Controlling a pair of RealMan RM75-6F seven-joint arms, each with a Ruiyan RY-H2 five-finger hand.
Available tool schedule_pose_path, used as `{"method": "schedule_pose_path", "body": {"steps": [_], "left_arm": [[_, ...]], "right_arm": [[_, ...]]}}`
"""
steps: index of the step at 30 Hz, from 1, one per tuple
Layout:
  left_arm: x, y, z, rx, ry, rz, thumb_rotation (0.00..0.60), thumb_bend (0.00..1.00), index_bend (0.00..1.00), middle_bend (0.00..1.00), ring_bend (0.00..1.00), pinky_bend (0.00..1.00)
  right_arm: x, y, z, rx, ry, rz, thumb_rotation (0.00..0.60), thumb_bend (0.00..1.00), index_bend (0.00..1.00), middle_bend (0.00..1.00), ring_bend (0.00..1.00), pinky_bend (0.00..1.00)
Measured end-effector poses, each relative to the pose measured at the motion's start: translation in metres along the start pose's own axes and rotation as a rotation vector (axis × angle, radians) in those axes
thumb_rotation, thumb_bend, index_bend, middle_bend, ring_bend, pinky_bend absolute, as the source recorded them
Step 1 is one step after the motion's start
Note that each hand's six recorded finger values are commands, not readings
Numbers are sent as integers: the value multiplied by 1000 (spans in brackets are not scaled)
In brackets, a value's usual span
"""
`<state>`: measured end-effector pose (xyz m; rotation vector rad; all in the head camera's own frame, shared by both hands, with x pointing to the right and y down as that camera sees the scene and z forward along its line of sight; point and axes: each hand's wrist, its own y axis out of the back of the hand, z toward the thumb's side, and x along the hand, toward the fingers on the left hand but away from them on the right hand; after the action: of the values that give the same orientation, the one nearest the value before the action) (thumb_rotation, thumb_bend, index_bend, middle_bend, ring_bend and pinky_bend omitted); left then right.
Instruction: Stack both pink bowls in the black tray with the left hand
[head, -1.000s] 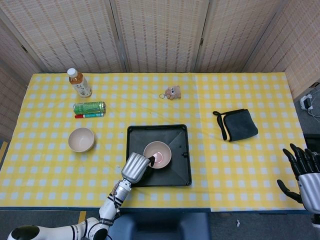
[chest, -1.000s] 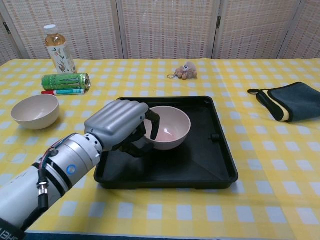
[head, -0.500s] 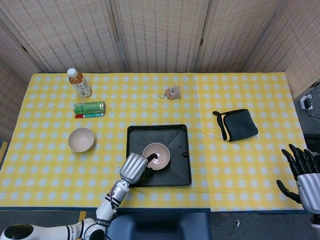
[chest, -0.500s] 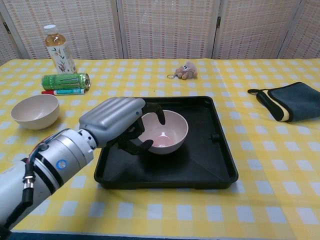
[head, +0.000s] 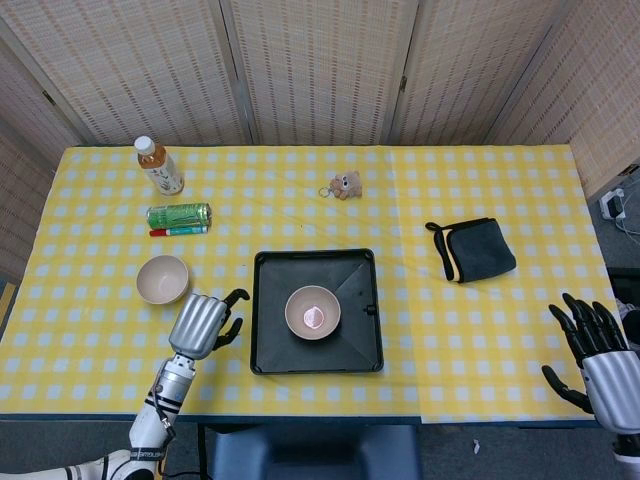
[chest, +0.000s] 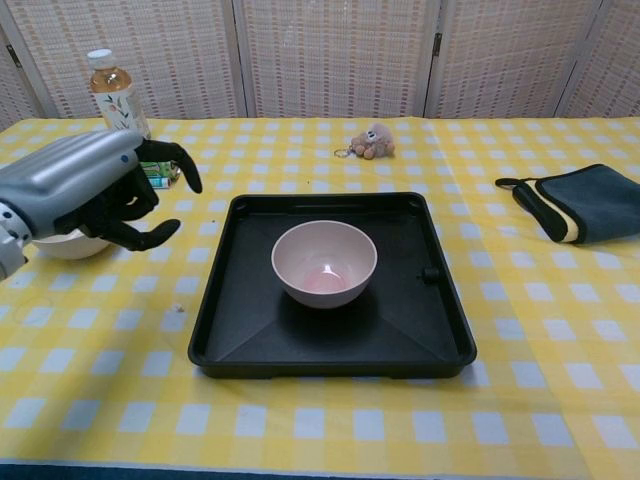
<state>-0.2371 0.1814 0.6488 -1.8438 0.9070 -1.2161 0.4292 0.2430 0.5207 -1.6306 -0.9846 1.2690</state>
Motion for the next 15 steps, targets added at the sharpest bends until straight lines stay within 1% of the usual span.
{"method": "schedule_pose_path", "body": {"steps": [3, 6, 9, 15], "left_arm": [[-5, 4, -31, 15, 100, -9, 600, 447, 432, 1000, 1000, 1000], [-9, 5, -53, 34, 162, -9, 600, 447, 421, 1000, 1000, 1000], [-12, 3, -68, 63, 194, -10, 600, 439, 411, 1000, 1000, 1000], [-14, -3, -89, 82, 237, -25, 600, 366, 392, 1000, 1000, 1000]], "right_arm": [[0, -1, 3, 1, 12, 4, 600, 315, 0, 0, 0, 0], [-1, -3, 4, 2, 15, 11, 600, 314, 0, 0, 0, 0], [-3, -5, 5, 8, 21, 21, 600, 314, 0, 0, 0, 0], [-5, -9, 6, 13, 19, 30, 600, 315, 0, 0, 0, 0]]}}
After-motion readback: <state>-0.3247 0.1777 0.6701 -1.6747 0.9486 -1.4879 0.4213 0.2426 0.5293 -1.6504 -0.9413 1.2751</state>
